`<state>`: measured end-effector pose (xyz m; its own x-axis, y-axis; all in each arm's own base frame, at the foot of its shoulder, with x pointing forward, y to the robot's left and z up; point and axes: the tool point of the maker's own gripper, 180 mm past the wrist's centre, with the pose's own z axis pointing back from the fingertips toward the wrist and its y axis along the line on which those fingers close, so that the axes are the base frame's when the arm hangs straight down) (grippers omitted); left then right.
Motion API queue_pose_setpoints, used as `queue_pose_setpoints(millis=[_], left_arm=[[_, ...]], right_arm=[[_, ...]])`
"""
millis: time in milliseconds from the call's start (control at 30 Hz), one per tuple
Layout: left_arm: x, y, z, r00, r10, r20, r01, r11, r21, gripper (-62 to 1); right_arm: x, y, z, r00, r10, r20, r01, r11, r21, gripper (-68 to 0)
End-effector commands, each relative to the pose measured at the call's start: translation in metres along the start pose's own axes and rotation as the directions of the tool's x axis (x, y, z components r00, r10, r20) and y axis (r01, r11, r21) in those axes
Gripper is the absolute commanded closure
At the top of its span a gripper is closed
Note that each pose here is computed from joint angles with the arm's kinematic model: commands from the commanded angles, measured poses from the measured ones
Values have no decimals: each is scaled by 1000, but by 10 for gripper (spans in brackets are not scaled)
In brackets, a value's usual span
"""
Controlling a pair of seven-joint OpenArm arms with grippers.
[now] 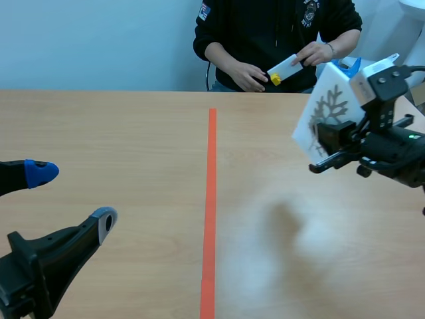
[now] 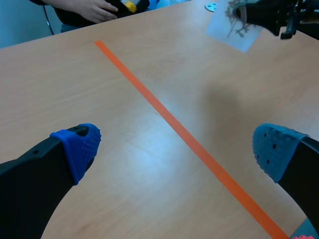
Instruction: Sort the leaf by its shape. The table is split by an orange tape line. A compound leaf with several leaflets goes to the left side, a simple leaf with one blade goes to the right side. Return to the home posture when a red brick is placed on the table.
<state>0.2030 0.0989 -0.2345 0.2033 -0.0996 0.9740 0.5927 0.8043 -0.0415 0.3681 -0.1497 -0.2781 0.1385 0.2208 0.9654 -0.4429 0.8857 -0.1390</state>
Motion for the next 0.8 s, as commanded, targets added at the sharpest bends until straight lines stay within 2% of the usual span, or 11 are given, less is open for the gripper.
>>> queue_pose_setpoints(millis=[0,133,300,433,600,767], left_arm=[[9,-1,-1,1000,-2,31,2,1000,-2,-623],[9,-1,-1,1000,-2,31,2,1000,-2,-623],[9,-1,-1,1000,-2,31,2,1000,-2,-623],[9,-1,-1,1000,-2,31,2,1000,-2,-623],[9,-1,-1,1000,-2,31,2,1000,-2,-623],[9,-1,-1,1000,-2,30,2,1000,-2,-623]], right_arm=[[13,-17,3,999,-5,34,6,999,-38,-37],[12,-49,18,999,-36,37,40,991,-130,-37],[8,-66,24,999,-40,20,44,978,-205,-37],[0,-83,27,998,-55,10,55,956,-288,-37],[-16,-98,25,996,-91,-3,85,939,-334,-37],[-29,-110,15,989,-151,-3,139,917,-373,-37]])
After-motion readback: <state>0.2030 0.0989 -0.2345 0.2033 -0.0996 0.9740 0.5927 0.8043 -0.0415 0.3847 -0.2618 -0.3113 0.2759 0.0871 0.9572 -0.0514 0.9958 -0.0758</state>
